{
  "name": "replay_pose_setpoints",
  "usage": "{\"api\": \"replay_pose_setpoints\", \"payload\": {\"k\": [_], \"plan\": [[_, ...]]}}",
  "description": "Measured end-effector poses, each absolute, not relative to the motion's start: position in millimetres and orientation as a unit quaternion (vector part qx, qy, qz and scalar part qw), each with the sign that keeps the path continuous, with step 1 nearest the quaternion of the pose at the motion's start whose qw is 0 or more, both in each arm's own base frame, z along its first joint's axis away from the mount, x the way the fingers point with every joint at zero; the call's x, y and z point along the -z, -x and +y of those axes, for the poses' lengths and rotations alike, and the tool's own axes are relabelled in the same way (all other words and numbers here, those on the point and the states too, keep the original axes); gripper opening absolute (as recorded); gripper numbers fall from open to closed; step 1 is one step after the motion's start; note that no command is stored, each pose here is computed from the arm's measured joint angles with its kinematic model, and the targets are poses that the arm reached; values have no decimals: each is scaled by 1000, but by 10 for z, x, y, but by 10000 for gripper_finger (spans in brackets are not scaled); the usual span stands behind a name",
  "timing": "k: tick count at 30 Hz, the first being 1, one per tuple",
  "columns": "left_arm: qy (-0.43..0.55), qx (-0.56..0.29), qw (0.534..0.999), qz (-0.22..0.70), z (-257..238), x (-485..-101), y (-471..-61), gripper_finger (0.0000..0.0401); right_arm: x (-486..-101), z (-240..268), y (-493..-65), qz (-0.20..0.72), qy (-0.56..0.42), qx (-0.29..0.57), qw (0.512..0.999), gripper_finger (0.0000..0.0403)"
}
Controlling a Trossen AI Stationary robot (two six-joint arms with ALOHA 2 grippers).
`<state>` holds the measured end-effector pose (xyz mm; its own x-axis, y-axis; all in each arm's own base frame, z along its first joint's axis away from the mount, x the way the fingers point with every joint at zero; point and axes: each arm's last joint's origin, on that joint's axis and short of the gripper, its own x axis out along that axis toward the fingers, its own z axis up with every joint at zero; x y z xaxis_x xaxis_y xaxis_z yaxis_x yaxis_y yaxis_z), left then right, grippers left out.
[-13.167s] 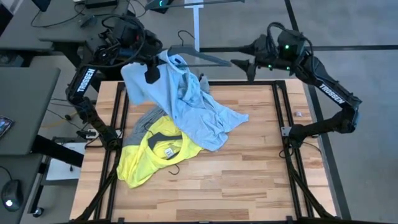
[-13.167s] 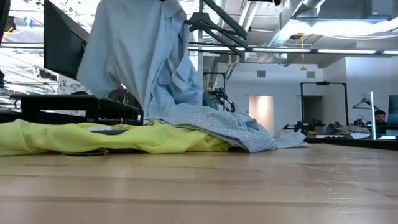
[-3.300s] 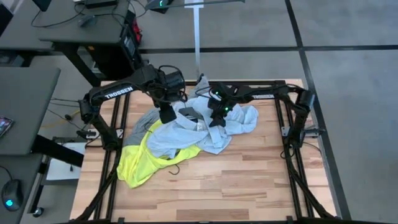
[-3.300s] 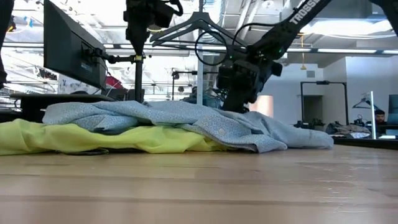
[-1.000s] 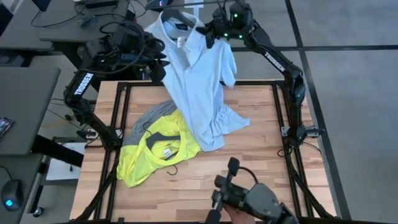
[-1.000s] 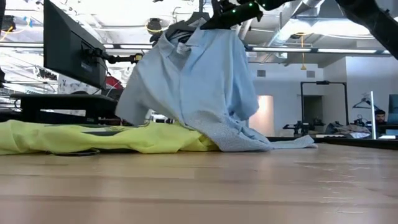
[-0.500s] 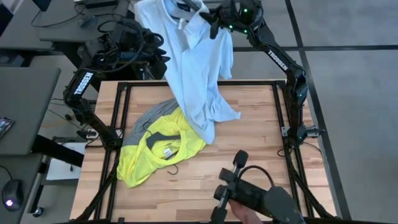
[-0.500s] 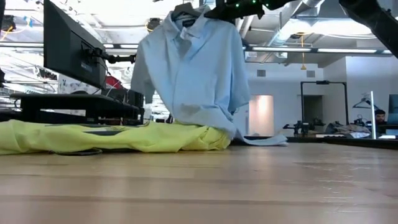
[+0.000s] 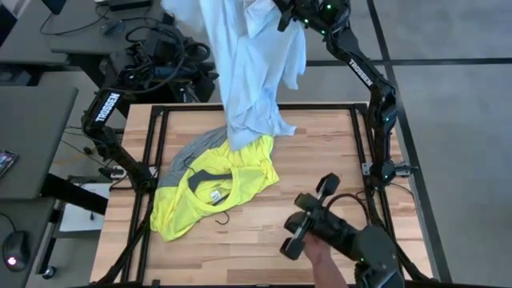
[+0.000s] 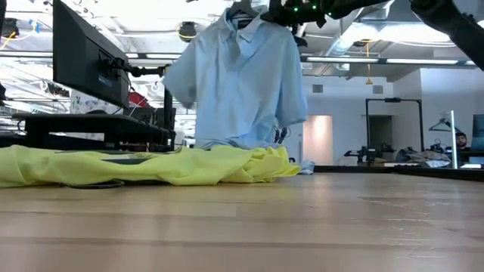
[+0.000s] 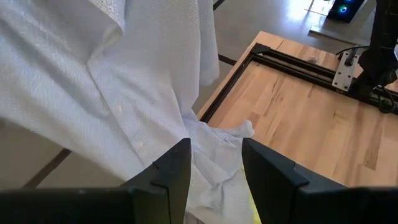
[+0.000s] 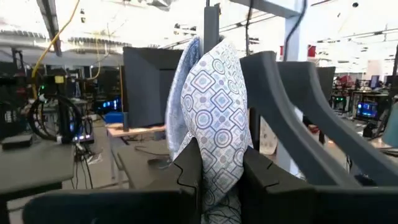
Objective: Hang clothes
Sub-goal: Hang the blue shirt on the clothes rack, then hang the yellow shirt on the clothes rack
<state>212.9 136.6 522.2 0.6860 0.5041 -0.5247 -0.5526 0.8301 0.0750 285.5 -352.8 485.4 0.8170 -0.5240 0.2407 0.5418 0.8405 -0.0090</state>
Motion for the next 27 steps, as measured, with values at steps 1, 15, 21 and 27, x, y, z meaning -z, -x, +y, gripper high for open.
{"api": "replay_pose_setpoints", "payload": {"k": [1,15,21,27], "plan": [[43,-288,917,272,1367,-5221,-2131,127,-4827,-3555,-2853,-110,35,281,953,41],[41,-285,916,279,1363,-5212,-2129,127,-4727,-3698,-2760,-85,19,297,951,79],[32,-283,916,281,1364,-5212,-2129,127,-4692,-3661,-2725,-27,44,304,951,209],[5,-275,917,289,1363,-5213,-2128,127,-4758,-3507,-2571,50,70,310,947,271]]}}
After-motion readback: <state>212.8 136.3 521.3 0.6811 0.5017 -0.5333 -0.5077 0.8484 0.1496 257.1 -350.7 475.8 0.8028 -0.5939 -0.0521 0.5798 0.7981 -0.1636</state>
